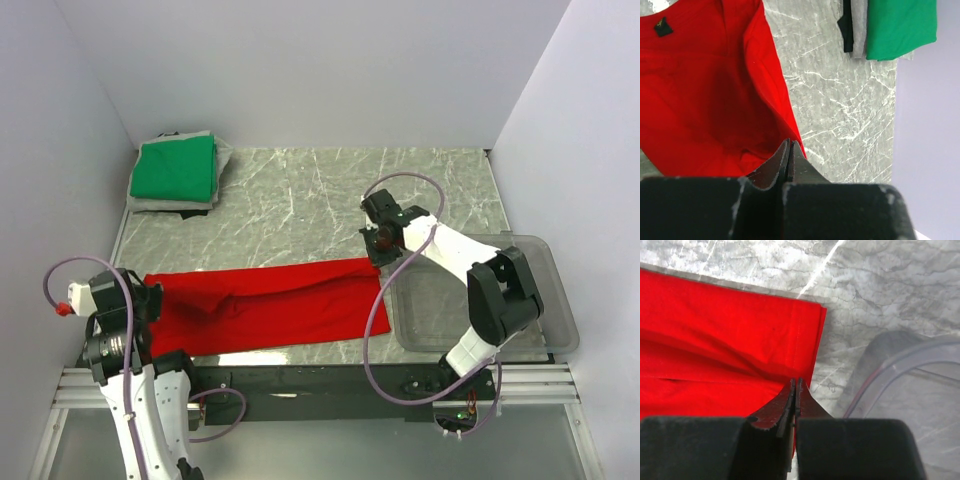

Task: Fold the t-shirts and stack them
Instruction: Fold the tshirt

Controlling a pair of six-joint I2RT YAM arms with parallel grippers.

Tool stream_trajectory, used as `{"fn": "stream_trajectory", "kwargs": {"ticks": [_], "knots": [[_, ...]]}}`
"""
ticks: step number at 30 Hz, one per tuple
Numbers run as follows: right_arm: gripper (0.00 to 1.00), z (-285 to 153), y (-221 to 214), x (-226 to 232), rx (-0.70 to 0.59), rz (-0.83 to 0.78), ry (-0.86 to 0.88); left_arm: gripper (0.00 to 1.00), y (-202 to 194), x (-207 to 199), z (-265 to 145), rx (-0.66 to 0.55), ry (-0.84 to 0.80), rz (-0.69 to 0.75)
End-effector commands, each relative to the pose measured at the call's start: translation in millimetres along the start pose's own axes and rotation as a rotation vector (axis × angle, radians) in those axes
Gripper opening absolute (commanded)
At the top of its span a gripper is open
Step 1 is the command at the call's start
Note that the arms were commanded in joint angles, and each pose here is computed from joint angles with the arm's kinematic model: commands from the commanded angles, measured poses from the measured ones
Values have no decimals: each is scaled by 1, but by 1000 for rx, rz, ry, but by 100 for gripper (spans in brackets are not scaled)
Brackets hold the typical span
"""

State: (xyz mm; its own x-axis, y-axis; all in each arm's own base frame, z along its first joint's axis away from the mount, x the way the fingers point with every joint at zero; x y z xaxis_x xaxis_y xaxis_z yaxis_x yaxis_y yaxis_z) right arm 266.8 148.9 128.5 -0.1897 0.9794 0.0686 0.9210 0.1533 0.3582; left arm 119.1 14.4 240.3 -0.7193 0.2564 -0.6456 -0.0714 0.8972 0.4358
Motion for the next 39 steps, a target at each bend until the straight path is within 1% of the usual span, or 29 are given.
{"fn": "stream_trajectory", "kwargs": {"ticks": [1, 2, 3, 4, 6, 9, 16, 18, 20, 22, 24, 25, 27, 28, 30, 31, 33, 34, 36, 39], "knots": [[4, -16, 2, -1, -68, -13, -20, 0, -3, 6, -2, 2, 8, -28], [11, -16, 0, -1, -66, -13, -22, 0, -3, 6, -4, 1, 5, -26], [30, -16, -1, 1, -65, -18, -23, 0, -4, 7, -4, 7, 14, -19], [38, -17, -3, 2, -63, -19, -21, 0, -3, 7, -6, 6, 10, -15], [47, -19, -4, 5, -69, -20, -15, 0, -4, 8, -7, 13, 14, -8], [52, -26, -5, 14, -89, -49, 8, 0, -7, 9, -7, 27, 4, -10], [52, -31, -2, 35, -81, -84, 69, 0, -17, 10, 8, 93, -5, 13], [51, -32, 0, 46, -82, -101, 105, 0, -16, 6, 13, 98, -21, 38], [51, -36, 2, 63, -84, -128, 176, 0, -16, -1, 20, 125, -40, 59], [51, -39, 7, 77, -96, -147, 221, 0, -16, -4, 31, 143, -18, 100], [51, -44, 8, 98, -110, -182, 281, 0, -11, -12, 41, 126, -41, 139], [51, -47, 13, 108, -121, -194, 309, 0, -11, -13, 50, 143, -16, 154], [51, -51, 13, 132, -132, -224, 380, 0, -7, -22, 60, 135, -32, 190], [51, -53, 16, 143, -138, -234, 407, 0, -7, -22, 70, 153, -7, 202], [50, -56, 19, 162, -154, -262, 460, 0, -8, -25, 79, 163, -11, 214], [50, -58, 19, 179, -147, -283, 502, 0, -9, -26, 83, 168, -12, 211], [50, -61, 19, 200, -148, -302, 561, 0, -14, -20, 88, 188, -13, 226], [50, -64, 16, 220, -135, -320, 607, 0, -18, -19, 90, 204, -11, 232], [49, -66, 16, 240, -137, -338, 662, 0, -26, -14, 93, 237, -14, 272], [49, -67, 7, 279, -129, -370, 741, 0, -32, -14, 97, 247, -31, 357]]}}
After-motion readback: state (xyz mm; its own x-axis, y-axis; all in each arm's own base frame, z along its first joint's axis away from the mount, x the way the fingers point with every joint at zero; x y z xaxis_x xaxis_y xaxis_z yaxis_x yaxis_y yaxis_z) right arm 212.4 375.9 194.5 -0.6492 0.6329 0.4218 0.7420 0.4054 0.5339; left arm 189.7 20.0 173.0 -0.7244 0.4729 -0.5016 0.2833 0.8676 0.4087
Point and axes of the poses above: each gripper's point midway between its finger pads, its own z axis out along the fingers, its own x axis along the line the jaws close on, y = z × x, the point moved 7 cm from there along -z, back along the fingers, and after that the axes turned 5 degrees about z, right-handed, at the moved point
